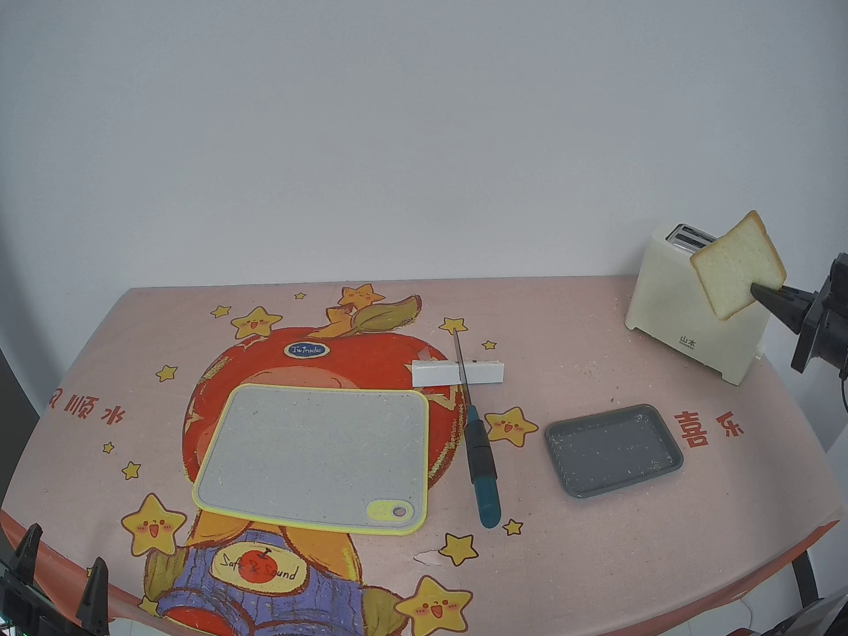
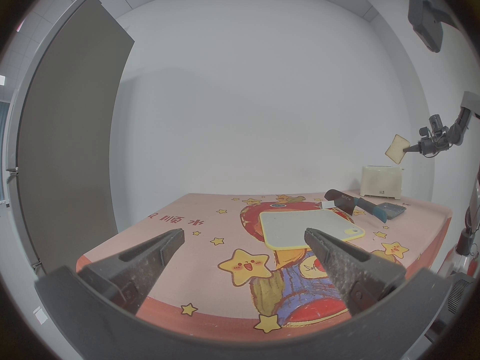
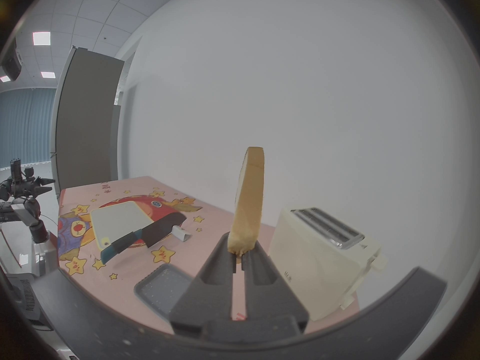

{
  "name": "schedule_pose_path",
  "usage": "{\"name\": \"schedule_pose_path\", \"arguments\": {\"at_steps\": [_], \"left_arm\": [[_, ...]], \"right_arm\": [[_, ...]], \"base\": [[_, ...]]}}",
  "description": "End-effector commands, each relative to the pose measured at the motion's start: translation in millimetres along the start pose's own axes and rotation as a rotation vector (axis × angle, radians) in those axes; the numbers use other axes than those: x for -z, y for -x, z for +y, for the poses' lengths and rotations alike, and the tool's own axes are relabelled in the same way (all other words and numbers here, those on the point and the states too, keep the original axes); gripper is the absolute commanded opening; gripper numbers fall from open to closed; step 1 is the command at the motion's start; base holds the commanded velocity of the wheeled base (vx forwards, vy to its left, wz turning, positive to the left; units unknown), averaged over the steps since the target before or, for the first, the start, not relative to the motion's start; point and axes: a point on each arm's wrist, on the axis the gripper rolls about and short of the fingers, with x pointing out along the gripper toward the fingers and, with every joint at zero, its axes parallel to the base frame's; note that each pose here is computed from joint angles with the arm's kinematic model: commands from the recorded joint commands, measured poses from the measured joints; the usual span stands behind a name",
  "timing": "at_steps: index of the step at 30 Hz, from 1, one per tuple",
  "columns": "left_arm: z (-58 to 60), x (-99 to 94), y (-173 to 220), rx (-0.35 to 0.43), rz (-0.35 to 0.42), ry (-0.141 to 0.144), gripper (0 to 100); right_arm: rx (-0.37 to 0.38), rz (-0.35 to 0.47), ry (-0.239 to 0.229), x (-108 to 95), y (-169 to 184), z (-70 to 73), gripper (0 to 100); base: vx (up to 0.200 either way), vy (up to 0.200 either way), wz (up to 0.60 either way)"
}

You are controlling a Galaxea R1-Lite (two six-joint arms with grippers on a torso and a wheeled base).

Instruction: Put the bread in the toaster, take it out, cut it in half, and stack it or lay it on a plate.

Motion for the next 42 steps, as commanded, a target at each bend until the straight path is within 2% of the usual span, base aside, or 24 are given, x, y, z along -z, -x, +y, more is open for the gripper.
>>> {"name": "schedule_pose_path", "arguments": {"at_steps": [1,6,9,18,24,33,42], "left_arm": [[0.0,5.3,-0.3,-0.003,0.005,0.004,100],[0.1,5.1,-0.3,-0.004,0.004,-0.005,100],[0.1,5.1,-0.3,-0.004,0.004,-0.003,100],[0.1,5.1,-0.3,-0.004,0.004,0.001,100],[0.1,5.1,-0.3,-0.004,0.004,0.001,100],[0.1,5.3,-0.3,-0.004,0.005,0.001,100],[0.1,5.3,-0.3,-0.004,0.005,0.003,100]], "right_arm": [[-0.018,0.023,-0.004,2.3,-1.9,3.0,0],[-0.006,0.024,-0.002,1.7,-0.9,0.8,0],[-0.003,0.012,0.004,-2.0,-0.8,0.0,0],[-0.005,0.015,0.004,-2.0,-1.6,-0.1,0],[-0.004,0.02,0.001,-0.6,-2.2,-0.3,0],[-0.002,0.015,0.004,-2.5,-2.7,-1.0,0],[-0.002,0.014,0.006,-2.7,-2.3,-0.8,0]], "base": [[0.0,0.0,0.0],[0.0,0.0,0.0],[0.0,-0.2,0.0],[0.0,0.0,0.0],[0.0,-0.2,0.0],[0.0,0.0,0.0],[0.0,-0.2,0.0]]}}
